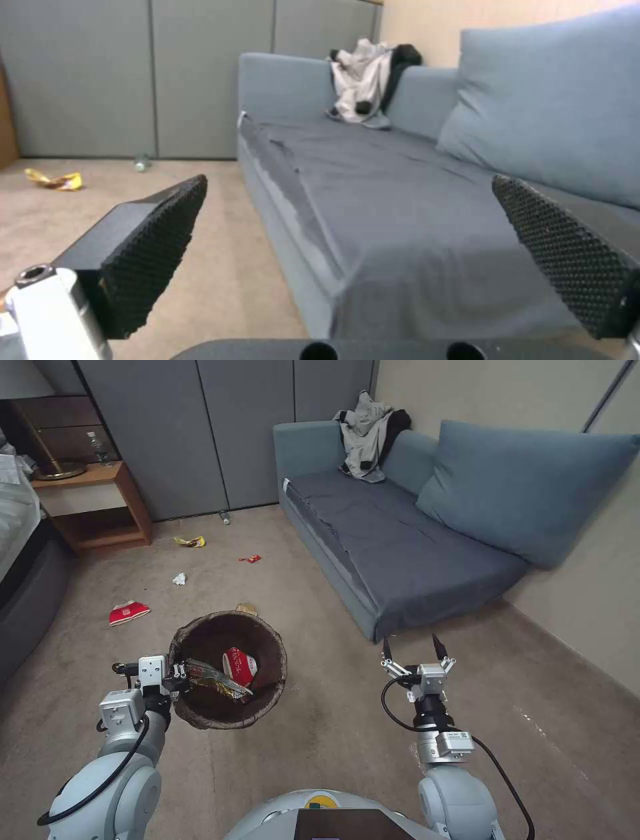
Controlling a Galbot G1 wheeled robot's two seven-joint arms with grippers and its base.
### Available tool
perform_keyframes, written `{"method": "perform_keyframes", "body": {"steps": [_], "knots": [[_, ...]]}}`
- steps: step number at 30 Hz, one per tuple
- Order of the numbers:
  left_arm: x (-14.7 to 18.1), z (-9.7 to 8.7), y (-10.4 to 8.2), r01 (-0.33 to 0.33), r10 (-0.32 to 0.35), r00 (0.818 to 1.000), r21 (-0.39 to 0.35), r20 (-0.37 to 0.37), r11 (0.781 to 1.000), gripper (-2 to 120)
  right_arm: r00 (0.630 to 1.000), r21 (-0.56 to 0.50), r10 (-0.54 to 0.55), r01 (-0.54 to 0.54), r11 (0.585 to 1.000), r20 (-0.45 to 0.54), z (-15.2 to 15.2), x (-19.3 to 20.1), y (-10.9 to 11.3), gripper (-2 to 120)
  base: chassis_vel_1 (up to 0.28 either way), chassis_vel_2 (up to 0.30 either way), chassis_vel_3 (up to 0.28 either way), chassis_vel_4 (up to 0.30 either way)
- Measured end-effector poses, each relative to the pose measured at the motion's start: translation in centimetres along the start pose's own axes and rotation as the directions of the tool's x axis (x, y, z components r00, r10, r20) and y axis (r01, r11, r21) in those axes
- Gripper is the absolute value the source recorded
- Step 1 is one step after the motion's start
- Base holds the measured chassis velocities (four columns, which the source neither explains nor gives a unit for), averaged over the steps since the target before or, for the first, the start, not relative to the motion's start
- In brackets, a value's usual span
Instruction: Pick up the trash bin, then pick up the garbage from the floor and place it into the trash bin.
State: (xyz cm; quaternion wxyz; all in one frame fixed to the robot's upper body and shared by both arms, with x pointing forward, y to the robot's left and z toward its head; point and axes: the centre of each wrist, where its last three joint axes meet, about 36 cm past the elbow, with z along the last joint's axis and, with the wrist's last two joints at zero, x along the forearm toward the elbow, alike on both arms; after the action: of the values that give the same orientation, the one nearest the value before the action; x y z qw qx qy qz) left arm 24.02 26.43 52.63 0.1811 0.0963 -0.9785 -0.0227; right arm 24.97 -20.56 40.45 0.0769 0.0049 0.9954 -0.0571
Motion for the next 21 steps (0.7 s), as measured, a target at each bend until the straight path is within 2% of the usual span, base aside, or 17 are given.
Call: {"method": "perform_keyframes", "body": {"steps": [21], "knots": [[-0.03,0.01,-0.02,0.000,0.000,1.000,0.003,0.002,1.000,3,1.000,-0.001,0.002,-0.002,1.000,0.000,0.12,0.00,-0.05,100,0.057,0.059,0.055,0.058]]}}
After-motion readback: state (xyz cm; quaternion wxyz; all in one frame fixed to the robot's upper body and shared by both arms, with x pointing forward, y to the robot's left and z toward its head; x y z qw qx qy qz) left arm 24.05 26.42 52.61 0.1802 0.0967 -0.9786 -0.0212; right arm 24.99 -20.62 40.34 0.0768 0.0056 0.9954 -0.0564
